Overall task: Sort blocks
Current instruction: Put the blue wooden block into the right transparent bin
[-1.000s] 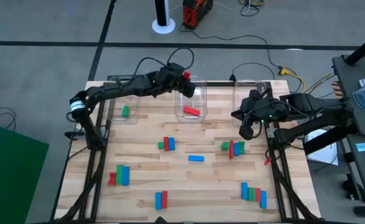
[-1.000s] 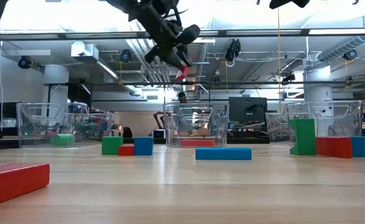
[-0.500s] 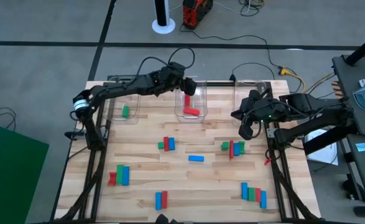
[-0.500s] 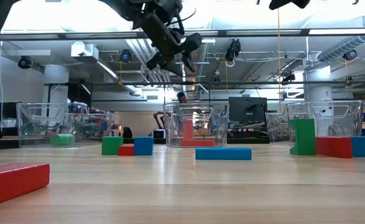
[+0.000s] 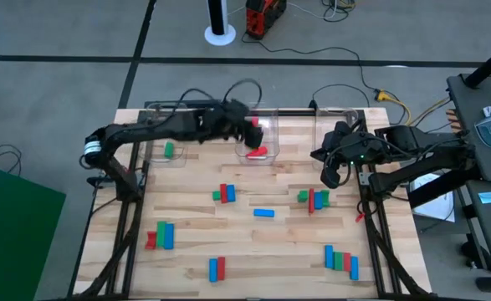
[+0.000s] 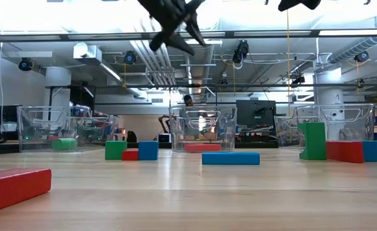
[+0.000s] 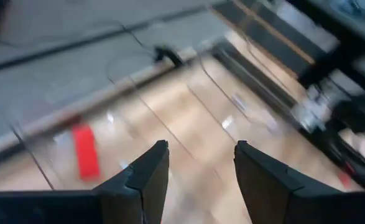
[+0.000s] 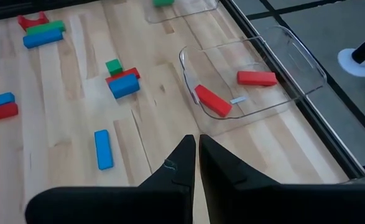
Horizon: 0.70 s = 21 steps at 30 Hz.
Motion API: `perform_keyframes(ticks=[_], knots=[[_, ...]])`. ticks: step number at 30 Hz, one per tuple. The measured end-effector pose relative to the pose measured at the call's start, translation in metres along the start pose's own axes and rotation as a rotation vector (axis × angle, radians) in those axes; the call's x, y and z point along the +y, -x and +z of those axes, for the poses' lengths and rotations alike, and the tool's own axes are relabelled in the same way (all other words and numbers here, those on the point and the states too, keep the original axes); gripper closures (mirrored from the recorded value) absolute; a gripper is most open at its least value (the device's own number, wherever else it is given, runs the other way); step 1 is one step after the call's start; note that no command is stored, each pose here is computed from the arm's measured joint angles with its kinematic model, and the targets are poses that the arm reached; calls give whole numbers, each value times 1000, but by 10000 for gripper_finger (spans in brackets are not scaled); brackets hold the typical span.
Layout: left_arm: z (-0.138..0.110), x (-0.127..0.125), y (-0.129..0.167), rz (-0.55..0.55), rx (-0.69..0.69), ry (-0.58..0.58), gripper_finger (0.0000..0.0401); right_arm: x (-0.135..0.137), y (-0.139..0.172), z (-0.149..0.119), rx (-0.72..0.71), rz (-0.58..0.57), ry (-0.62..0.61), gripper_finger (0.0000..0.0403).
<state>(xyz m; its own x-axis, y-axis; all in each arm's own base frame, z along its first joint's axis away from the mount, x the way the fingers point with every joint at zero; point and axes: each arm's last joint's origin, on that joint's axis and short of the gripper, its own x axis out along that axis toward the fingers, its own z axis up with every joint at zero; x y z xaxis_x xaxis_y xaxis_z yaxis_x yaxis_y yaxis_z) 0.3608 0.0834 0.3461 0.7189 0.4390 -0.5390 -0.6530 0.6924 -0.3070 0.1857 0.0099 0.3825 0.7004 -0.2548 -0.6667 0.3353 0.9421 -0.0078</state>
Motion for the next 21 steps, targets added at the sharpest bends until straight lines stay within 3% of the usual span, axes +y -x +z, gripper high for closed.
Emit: perform_keyframes(ticks=[10, 16, 21], knots=[[-64, -39, 79, 34, 322, 13, 247, 9, -16, 4, 32, 42, 37, 390], [-80, -32, 110, 109, 440, -60, 247, 27, -50, 15, 48, 98, 57, 382], [-82, -18, 122, 187, 506, -205, 246, 47, -79, 19, 60, 139, 66, 343]])
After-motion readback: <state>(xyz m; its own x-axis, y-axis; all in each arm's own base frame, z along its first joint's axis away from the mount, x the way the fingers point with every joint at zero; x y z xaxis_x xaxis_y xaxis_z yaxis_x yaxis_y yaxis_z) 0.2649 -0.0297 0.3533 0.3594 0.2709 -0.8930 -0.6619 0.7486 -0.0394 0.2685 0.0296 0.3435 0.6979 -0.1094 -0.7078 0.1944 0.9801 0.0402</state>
